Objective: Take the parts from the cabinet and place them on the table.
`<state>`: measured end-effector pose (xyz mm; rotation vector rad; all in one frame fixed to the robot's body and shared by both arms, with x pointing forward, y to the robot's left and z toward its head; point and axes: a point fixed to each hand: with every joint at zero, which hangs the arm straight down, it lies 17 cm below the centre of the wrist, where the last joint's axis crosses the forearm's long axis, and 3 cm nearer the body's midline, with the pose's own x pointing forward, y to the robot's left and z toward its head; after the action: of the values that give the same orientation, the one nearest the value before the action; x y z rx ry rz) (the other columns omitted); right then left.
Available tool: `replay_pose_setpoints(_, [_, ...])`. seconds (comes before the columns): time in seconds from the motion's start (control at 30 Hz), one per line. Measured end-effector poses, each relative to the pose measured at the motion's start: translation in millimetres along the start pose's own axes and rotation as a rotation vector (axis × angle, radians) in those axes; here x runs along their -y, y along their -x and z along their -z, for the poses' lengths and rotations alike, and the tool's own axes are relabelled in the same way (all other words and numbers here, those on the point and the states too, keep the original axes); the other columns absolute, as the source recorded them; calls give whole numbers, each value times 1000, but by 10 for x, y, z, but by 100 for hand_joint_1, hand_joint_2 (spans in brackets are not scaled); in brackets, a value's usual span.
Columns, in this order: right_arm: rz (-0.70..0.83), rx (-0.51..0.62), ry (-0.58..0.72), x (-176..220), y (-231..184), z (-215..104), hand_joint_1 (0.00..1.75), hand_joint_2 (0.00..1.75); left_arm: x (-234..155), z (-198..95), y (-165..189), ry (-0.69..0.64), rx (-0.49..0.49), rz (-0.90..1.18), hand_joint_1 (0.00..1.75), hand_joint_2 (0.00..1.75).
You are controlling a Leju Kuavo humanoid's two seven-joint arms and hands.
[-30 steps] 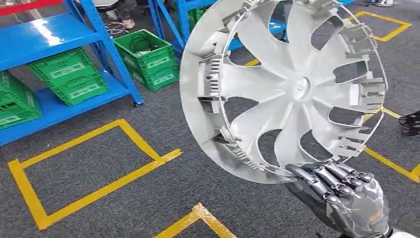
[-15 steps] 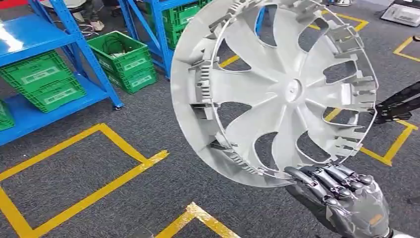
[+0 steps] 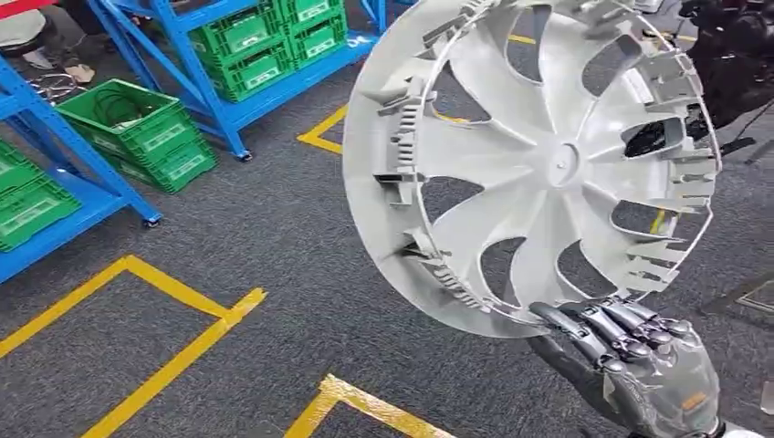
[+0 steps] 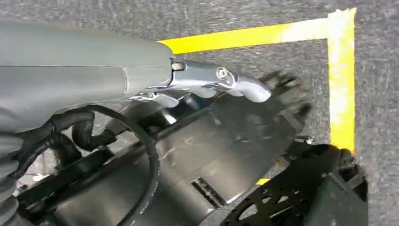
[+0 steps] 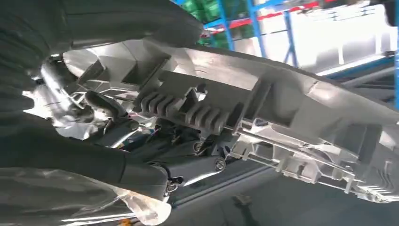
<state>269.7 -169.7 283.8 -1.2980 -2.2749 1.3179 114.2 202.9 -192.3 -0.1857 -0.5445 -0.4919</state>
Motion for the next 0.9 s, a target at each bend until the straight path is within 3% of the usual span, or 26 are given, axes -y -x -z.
replay_pose_setpoints(0.9, [-10, -2, 0, 2, -1, -10, 175, 175, -27, 1, 1, -1, 0, 4, 0, 175])
